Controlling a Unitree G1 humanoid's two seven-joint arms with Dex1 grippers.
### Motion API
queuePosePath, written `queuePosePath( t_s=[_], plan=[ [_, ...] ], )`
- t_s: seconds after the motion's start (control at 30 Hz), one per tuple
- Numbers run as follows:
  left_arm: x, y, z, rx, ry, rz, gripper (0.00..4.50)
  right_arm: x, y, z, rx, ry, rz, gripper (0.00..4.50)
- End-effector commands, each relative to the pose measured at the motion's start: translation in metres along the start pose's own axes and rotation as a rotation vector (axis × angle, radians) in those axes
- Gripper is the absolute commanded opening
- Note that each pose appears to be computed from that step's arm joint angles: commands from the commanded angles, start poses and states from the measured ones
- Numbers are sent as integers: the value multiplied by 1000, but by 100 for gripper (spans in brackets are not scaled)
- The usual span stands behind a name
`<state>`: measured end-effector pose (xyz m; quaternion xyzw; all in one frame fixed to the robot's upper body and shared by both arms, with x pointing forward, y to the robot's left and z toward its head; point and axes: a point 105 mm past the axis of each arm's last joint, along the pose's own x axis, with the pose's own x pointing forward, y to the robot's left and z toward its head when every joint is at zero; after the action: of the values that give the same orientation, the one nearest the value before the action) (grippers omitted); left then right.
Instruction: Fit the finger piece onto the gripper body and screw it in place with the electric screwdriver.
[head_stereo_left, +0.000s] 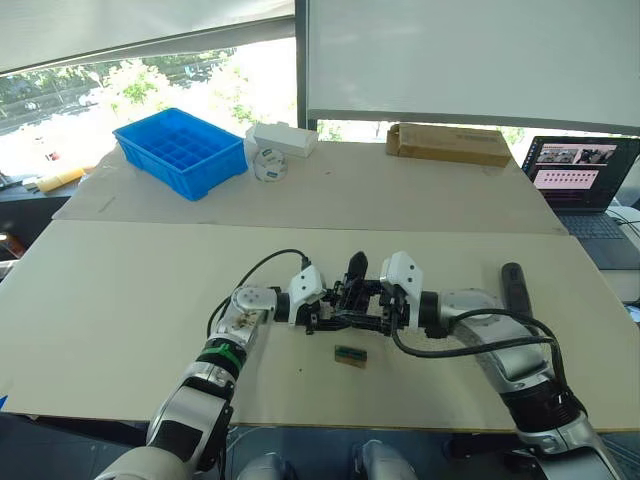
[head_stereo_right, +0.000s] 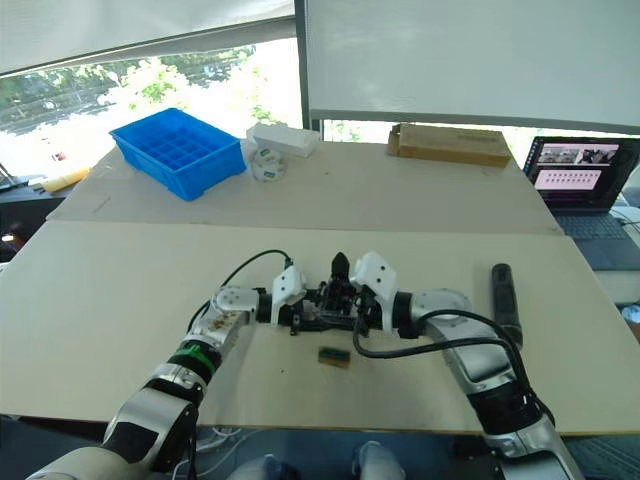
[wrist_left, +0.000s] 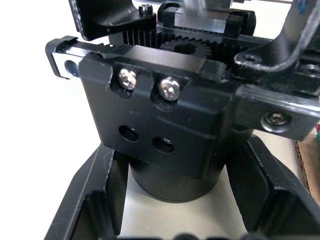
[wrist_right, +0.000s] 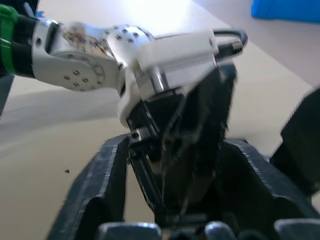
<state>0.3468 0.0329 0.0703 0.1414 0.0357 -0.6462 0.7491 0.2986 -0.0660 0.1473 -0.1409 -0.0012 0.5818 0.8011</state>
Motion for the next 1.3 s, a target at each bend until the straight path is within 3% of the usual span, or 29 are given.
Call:
queuePosePath(
  t_s=[0.03, 0.37, 0.5, 0.53, 0.77, 1.03, 1.3],
  plan=[
    [2, -5, -8, -22, 25, -22, 230, -5, -1, 19, -73, -110, -8, 445],
    [1, -4, -7, -50, 0, -2, 230, -19, 0, 32, -118, -217, -27, 445],
    [0, -3, -4, -85, -33, 10, 418, -28, 2, 39, -148, -242, -42, 450],
    [-1, -2, -2, -73, -36, 18, 440, -31, 3, 42, -158, -252, -47, 450],
    [-35, 3, -1, -47, -72, 102, 440, -56, 11, 55, -194, -268, -92, 450],
    [-104, 1, 5, -75, -99, 196, 440, -83, 10, 64, -173, -253, -150, 450],
    [-183, -17, 24, -23, -134, 365, 440, -155, -6, 40, -149, -120, -478, 450]
  ],
)
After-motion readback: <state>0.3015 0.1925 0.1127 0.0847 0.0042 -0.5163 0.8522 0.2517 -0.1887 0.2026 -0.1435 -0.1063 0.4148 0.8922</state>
